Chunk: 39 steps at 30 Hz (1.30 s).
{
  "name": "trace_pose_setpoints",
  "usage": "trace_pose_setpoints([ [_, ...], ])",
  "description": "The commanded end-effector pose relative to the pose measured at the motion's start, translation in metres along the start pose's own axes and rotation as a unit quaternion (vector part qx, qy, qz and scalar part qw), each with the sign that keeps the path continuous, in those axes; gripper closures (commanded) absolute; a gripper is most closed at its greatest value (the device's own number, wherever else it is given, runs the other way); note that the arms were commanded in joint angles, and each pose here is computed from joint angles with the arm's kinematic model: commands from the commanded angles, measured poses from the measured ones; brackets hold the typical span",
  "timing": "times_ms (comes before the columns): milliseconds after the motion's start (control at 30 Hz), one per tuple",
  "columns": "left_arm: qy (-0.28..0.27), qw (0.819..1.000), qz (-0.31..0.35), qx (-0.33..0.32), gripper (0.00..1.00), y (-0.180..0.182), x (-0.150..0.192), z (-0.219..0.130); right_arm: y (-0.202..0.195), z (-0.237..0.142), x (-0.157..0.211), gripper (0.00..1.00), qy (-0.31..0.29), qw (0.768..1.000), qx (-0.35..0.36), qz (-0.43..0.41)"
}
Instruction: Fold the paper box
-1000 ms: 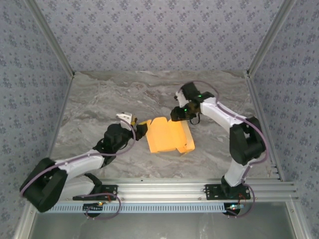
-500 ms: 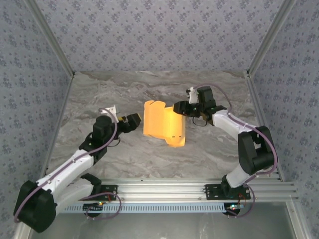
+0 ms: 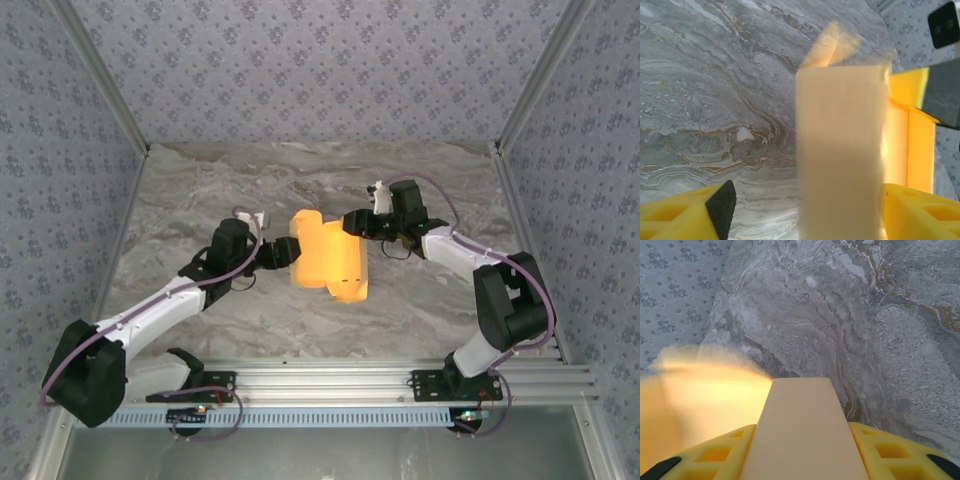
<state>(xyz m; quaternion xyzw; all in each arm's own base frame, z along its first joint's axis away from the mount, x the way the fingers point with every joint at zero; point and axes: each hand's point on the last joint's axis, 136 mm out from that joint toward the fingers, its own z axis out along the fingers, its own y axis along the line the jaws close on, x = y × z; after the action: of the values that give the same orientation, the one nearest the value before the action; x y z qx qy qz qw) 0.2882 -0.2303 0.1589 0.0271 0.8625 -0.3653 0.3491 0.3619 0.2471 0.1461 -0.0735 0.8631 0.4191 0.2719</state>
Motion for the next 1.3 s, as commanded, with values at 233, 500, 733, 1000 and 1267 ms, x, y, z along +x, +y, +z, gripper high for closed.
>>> trace_pose_setpoints([
  [233, -0.011, 1.0, 0.015, -0.003, 0.01, -0.006, -0.003, -0.015, 0.01, -0.001, -0.005, 0.66, 0.001, 1.0, -0.005, -0.019],
  [500, -0.001, 1.0, 0.021, -0.02, 0.3, -0.001, -0.003, -0.014, 0.013, -0.002, -0.005, 0.66, -0.001, 1.0, -0.003, -0.024],
  [733, 0.013, 0.999, 0.027, -0.032, 0.4, 0.003, 0.002, -0.006, 0.014, -0.005, -0.004, 0.66, -0.002, 1.0, -0.001, -0.025],
  [1000, 0.037, 0.996, 0.079, -0.026, 0.85, -0.007, 0.002, -0.001, 0.011, -0.003, 0.004, 0.61, 0.009, 1.0, -0.002, -0.024],
  [1267, 0.051, 0.987, 0.148, -0.023, 1.0, -0.015, -0.002, 0.002, 0.008, -0.003, 0.01, 0.33, 0.044, 0.999, -0.005, 0.002],
])
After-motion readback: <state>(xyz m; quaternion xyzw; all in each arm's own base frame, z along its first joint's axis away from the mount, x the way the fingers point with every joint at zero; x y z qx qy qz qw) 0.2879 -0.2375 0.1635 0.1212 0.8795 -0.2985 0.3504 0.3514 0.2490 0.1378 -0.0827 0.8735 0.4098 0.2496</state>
